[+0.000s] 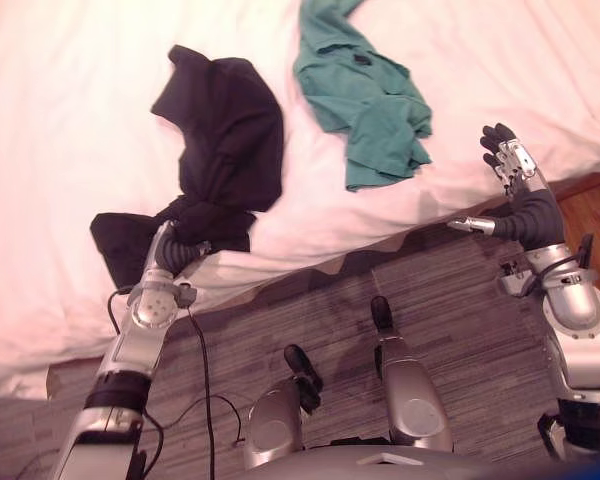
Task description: Tidy the bed and pick cloth on bed and put in laundry
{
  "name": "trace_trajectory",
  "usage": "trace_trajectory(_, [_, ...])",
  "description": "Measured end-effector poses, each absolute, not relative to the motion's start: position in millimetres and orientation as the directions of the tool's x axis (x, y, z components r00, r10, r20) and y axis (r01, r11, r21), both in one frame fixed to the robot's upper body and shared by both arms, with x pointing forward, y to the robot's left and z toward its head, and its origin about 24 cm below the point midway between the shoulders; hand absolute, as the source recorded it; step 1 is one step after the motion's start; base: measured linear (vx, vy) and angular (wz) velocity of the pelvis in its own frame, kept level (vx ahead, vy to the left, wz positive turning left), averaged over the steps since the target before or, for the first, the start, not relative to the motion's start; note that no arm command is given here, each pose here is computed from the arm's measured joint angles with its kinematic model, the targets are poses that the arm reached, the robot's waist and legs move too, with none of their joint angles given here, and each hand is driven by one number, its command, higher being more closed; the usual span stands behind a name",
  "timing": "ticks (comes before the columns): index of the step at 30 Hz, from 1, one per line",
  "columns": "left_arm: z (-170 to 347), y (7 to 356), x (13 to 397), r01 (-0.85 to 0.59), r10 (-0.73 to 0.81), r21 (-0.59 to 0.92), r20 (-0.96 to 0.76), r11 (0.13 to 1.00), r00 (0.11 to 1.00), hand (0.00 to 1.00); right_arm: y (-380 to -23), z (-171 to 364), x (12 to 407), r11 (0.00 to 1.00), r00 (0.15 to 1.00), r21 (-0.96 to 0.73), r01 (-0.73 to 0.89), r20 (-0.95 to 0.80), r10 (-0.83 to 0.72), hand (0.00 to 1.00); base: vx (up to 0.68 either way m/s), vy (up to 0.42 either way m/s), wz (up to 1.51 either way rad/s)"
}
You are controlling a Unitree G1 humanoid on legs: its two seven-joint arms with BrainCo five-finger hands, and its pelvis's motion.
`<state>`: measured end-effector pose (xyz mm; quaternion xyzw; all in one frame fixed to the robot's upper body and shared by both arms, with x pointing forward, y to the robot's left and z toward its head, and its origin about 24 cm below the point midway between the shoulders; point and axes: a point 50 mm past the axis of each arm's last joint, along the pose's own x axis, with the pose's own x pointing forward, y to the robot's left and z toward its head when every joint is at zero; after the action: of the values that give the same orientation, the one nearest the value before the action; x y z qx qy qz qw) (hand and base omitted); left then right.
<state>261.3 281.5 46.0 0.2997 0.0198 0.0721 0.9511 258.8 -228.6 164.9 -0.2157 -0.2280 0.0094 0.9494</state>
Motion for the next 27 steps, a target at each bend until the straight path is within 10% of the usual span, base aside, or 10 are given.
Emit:
trace_trajectory(11, [0,318,186,0.030,0.133,0.466,-0.313,0.884,0.940,1.00,-287,227,301,0.748,0.896,-0.550,0.371,0.423,-0.133,0.00,0.03,0.015,0.37])
trace_trajectory(27, [7,310,230,-0.013,0.124,0.467,-0.208,0.884,0.970,1.00,-314,264,344,0.695,0.951,-0.651,0.306,0.237,-0.196,0.00,-0.06,0.037,0.05])
